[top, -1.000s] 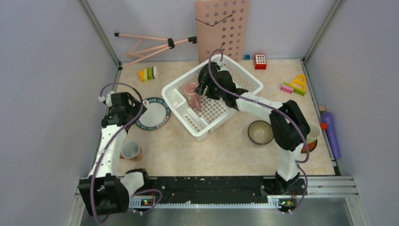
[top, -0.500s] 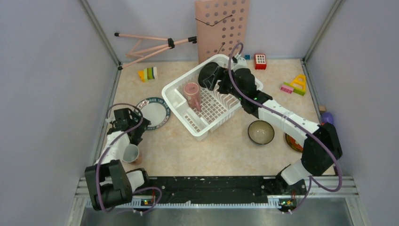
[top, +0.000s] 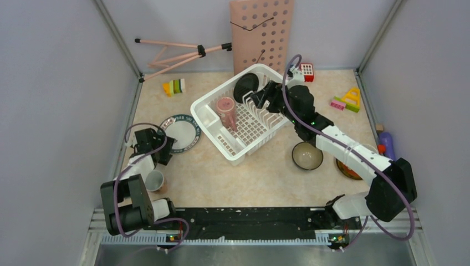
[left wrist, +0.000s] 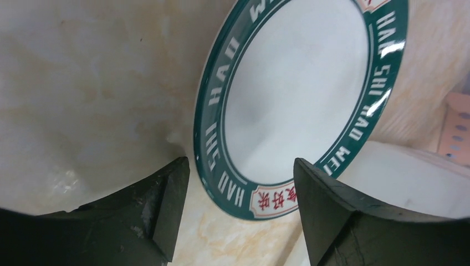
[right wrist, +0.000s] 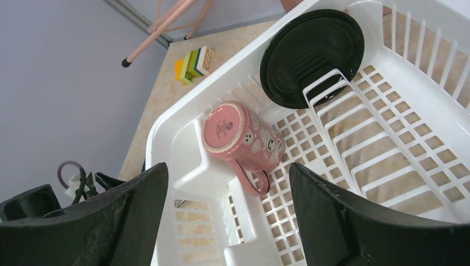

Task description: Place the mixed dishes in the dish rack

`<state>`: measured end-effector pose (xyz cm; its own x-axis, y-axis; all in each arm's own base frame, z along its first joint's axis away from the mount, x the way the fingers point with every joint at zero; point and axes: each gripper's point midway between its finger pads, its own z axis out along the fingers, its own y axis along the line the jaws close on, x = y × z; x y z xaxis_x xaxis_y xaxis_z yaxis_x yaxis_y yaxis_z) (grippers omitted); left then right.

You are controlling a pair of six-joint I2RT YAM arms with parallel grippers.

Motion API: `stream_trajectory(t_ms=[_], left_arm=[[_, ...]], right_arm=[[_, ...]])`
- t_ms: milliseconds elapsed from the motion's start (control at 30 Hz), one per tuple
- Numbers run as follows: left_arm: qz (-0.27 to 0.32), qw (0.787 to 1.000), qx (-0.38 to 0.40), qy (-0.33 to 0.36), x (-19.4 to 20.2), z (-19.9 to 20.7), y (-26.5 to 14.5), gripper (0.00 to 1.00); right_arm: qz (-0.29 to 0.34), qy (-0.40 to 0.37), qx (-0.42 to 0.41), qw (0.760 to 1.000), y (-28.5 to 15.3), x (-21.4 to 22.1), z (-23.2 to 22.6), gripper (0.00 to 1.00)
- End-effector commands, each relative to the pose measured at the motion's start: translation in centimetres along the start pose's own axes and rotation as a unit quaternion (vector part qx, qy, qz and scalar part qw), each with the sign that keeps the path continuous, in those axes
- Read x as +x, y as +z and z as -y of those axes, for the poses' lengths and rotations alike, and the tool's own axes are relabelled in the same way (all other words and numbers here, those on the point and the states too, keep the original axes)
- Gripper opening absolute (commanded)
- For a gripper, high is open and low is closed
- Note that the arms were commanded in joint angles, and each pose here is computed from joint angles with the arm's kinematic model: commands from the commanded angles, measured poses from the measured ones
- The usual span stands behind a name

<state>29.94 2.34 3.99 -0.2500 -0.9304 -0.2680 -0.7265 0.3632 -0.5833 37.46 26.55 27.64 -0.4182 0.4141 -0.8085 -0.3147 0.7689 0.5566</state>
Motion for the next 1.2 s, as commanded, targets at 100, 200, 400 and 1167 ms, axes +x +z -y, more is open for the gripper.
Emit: stream_trajectory(t_ms=[100,200,400,1167], left_arm=[[0.011,0.998,-0.012,-0.069,0.3,-1.9,2.7,0.68],[0.01,0.996,-0.015,-0.084,0.4,-2.2,3.4,0.56],[0.04,0.995,-0.033,-0.081,-0.7,-2.9,2.9,0.35],[0.289,0.955,0.056,0.034,-10.9,5.4,-13.6,0.0]], right_arm=[[0.049,-0.007,-0.005,0.999,-2.2,-3.1,-0.1,0.78],[0.054,-0.005,-0.007,0.999,-2.7,-3.4,-0.1,0.77],[0.053,0.0,-0.009,0.999,-3.1,-3.3,-0.1,0.77],[0.046,-0.027,-0.022,0.998,-4.0,-3.1,-0.3,0.77]])
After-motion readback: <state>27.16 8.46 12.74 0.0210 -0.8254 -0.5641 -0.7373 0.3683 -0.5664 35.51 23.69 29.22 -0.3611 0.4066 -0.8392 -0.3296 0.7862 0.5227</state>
